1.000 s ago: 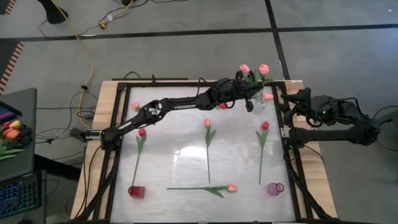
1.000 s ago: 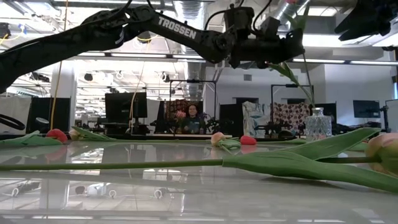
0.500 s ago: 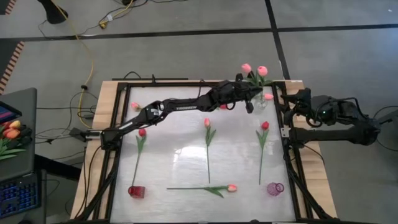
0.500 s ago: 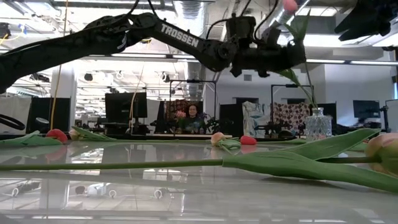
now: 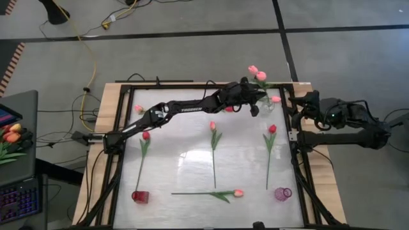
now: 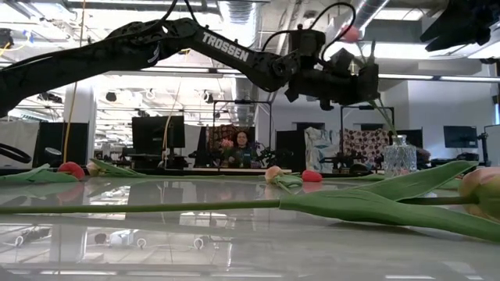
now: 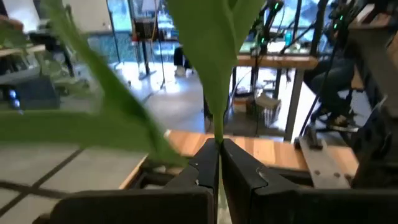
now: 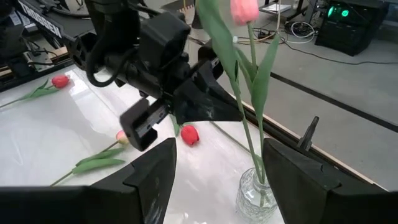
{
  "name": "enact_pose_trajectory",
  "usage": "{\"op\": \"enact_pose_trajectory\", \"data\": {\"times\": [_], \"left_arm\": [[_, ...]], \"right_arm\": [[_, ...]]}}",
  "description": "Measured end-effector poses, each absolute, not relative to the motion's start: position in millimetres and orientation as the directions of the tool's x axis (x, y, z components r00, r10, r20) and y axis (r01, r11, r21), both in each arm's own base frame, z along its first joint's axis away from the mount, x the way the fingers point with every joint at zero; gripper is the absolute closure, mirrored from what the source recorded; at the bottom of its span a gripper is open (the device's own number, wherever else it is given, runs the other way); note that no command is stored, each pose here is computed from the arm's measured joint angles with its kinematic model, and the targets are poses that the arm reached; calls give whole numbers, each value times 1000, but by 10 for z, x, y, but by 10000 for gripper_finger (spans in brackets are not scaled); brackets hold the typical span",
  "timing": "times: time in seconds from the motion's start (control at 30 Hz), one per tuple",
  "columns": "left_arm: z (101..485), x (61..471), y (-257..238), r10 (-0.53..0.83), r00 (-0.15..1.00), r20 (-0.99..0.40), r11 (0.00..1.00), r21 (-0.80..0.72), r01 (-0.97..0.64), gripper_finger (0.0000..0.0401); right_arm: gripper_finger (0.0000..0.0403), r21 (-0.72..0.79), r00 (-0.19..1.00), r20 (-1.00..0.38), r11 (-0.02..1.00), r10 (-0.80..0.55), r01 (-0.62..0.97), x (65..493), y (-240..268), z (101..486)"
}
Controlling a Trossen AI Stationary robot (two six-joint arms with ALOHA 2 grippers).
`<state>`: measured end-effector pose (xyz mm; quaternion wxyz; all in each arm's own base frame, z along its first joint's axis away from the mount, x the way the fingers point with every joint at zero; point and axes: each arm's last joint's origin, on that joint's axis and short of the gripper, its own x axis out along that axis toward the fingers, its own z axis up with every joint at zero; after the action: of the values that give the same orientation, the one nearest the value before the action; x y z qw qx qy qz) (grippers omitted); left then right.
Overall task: Sort flowers into vase by color
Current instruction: Put the pink flower in the transparent vase
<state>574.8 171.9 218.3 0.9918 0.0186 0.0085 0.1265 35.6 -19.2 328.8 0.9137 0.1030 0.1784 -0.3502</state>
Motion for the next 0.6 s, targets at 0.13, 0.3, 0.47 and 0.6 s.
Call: {"op": "enact_pose_trajectory", "data": {"times": [0.13,0.3,0.47,0.6], "left_arm": [[2175,5749,1714,243,970,-21,970,41,-242,396],[2140,5751,1699,207,977,-57,978,23,-206,364],[2037,5738,1694,150,975,-164,986,-44,-159,314],[1953,5717,1675,92,961,-262,991,-74,-115,278]], "right_arm": [[137,63,691,-398,733,-603,677,356,-192,3288],[137,63,691,-398,733,-603,677,356,-192,3288],[137,64,691,-398,734,-603,677,356,-192,3288],[137,64,691,-398,734,-603,677,356,-192,3288]]}}
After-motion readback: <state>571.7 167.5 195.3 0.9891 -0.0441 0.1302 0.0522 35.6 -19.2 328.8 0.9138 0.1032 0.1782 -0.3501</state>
